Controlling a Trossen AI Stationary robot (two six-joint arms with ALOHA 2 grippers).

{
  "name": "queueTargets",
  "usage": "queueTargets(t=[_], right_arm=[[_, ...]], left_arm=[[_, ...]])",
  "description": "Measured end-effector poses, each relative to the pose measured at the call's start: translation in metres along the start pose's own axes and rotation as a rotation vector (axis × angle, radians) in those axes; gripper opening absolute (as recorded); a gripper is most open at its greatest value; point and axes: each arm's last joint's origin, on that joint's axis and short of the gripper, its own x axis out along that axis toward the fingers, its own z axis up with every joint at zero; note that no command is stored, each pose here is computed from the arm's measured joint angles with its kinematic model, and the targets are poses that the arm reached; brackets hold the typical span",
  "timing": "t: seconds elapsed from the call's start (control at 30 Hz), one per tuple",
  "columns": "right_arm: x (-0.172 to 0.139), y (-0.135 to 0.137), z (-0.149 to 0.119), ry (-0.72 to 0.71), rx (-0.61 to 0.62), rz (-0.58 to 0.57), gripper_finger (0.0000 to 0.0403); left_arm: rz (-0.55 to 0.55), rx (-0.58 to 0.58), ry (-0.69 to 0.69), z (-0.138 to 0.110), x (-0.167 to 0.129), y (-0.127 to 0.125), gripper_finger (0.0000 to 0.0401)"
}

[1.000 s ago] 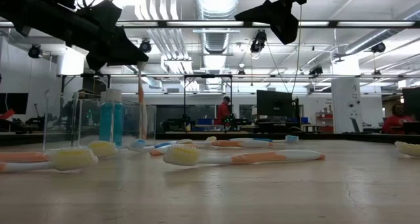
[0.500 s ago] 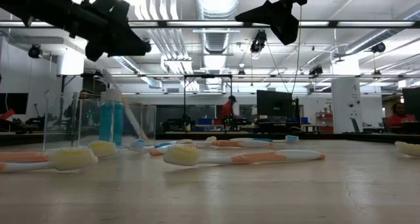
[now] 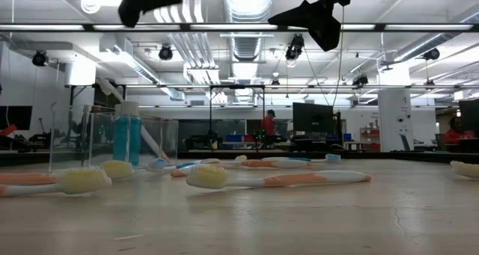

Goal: Pick & Place toothbrushing station
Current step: Put the orange toothbrush into the transparent organizer

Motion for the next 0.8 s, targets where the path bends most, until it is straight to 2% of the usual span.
queueTargets(t=[0.17,0.47,0.6,0.8], right_arm=[[0.0,0.0,0.0,0.0,0.005,0.0,0.0235],[0.0,0.0,0.0,0.008,0.049,0.004,0.0235],[0.0,0.001,-0.002,0.056,0.145,0.043,0.0235],[-0.002,-0.003,-0.015,0.272,0.322,0.052,0.0235]], left_arm=[[-0.103,0.001,0.051,0.012,0.005,-0.009,0.012],[-0.185,0.035,0.17,0.005,0.014,-0.015,0.012],[-0.197,0.035,0.168,0.006,0.013,-0.015,0.012],[-0.195,0.059,0.16,0.006,0.013,-0.015,0.012]])
